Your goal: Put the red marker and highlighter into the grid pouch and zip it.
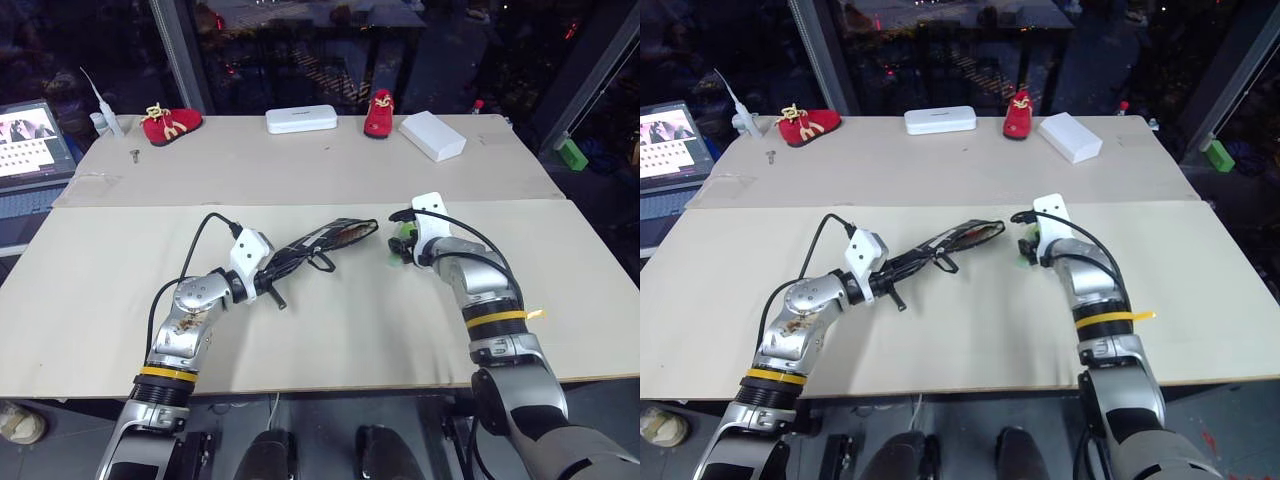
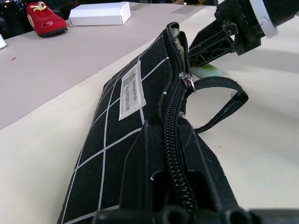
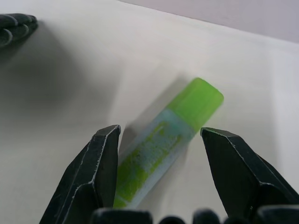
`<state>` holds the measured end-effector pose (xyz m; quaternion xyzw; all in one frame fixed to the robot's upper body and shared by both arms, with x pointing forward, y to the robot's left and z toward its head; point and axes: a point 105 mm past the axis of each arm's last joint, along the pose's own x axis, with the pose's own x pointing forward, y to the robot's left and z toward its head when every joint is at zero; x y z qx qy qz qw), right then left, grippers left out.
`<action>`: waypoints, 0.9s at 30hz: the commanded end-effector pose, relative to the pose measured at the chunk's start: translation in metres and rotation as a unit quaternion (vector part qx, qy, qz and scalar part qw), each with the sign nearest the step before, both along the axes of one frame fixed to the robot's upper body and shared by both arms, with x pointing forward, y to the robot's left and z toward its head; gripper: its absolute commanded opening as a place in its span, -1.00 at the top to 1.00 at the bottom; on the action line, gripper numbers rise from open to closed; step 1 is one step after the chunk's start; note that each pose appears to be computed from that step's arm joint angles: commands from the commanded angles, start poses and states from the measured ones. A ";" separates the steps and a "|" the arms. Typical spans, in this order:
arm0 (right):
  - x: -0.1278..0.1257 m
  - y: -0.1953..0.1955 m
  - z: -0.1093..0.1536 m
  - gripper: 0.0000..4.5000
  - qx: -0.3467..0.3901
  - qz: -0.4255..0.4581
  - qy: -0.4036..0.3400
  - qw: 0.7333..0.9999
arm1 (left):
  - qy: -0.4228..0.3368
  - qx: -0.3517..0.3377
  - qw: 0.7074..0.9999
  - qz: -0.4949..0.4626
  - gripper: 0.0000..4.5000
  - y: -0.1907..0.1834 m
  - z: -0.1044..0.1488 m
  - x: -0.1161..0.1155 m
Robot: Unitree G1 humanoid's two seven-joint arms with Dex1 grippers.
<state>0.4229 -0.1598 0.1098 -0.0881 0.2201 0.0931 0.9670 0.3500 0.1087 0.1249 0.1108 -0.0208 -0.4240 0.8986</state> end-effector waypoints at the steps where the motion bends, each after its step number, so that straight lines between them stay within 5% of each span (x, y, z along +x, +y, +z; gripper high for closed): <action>1: -0.019 0.000 -0.043 -0.37 0.009 -0.025 0.077 0.997 | -0.025 -0.014 1.000 -0.004 1.00 -0.002 0.014 0.000; 9: -0.026 0.009 -0.066 -0.37 0.027 -0.044 0.106 0.993 | -0.024 -0.019 1.000 -0.001 1.00 -0.003 0.013 0.001; 15: -0.016 -0.008 -0.051 0.49 0.015 -0.061 0.067 0.996 | -0.027 -0.020 0.999 0.003 1.00 -0.002 0.015 0.001; 18: -0.009 -0.017 -0.039 0.53 0.013 -0.075 0.036 0.996 | -0.027 -0.020 0.999 0.004 1.00 -0.001 0.015 0.001; 25: 0.007 -0.017 0.049 0.53 -0.032 0.038 -0.151 0.987 | -0.025 -0.018 1.000 0.002 1.00 -0.001 0.015 0.001; 27: -0.005 -0.019 0.087 0.53 -0.121 0.124 -0.240 0.955 | -0.024 -0.017 1.000 -0.001 1.00 -0.001 0.015 0.000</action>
